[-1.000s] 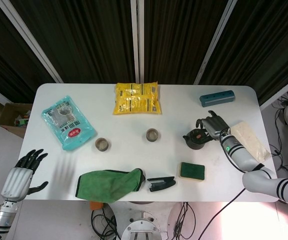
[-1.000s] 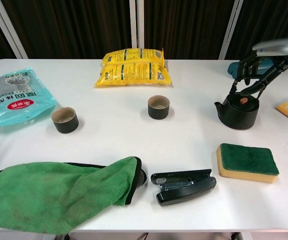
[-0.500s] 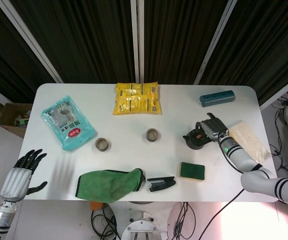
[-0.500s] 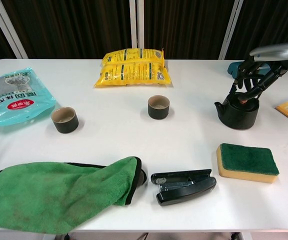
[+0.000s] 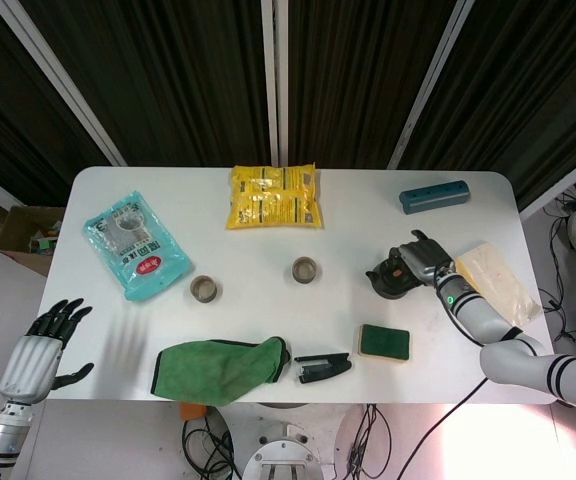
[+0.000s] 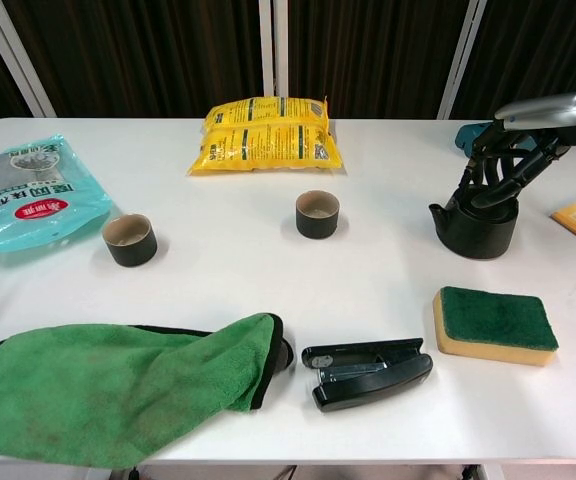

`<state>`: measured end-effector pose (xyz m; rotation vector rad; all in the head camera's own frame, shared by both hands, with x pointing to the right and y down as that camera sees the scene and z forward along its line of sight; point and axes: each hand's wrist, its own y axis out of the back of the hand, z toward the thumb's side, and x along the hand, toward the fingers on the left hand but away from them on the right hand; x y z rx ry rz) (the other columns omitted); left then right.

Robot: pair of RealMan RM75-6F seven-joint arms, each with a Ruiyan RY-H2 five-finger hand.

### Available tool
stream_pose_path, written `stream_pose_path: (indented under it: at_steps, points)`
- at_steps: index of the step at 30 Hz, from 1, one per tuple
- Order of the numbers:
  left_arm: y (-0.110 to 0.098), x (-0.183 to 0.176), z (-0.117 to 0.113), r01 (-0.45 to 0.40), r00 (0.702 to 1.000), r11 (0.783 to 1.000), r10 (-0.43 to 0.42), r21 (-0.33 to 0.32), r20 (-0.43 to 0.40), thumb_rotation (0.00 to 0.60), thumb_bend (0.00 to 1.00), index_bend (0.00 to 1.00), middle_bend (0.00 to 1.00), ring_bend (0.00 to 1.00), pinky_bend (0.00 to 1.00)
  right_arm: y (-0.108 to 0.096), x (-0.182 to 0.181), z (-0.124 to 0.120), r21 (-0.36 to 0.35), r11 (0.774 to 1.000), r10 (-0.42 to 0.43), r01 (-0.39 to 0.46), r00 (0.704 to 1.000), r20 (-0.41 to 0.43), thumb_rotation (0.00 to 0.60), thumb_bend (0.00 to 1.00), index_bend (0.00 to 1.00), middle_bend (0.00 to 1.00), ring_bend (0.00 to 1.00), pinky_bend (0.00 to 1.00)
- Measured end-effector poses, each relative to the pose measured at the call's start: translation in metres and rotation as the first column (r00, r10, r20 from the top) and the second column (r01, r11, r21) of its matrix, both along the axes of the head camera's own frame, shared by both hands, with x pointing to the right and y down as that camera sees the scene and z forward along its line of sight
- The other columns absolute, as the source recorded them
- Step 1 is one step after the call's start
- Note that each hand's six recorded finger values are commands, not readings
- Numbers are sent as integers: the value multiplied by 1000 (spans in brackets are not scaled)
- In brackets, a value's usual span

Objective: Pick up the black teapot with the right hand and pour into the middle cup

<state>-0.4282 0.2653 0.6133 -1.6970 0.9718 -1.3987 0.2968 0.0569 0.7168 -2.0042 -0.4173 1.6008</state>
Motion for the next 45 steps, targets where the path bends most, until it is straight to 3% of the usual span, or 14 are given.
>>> stream_pose_path:
  at_steps: [24,45]
  points:
    - [0,-1,2,1,1000,1000,-1,-5,-2,600,129,162,88,73,215,2,-2,4,-63,997,44,-42,999,25,338,120,453,472,424,4]
    - [0,-1,3,0,1000,1000,0,-7,0,600,128,165,88,73,215,3,-2,2,-91,994,60,-58,998,23,338,138,454,471,431,215]
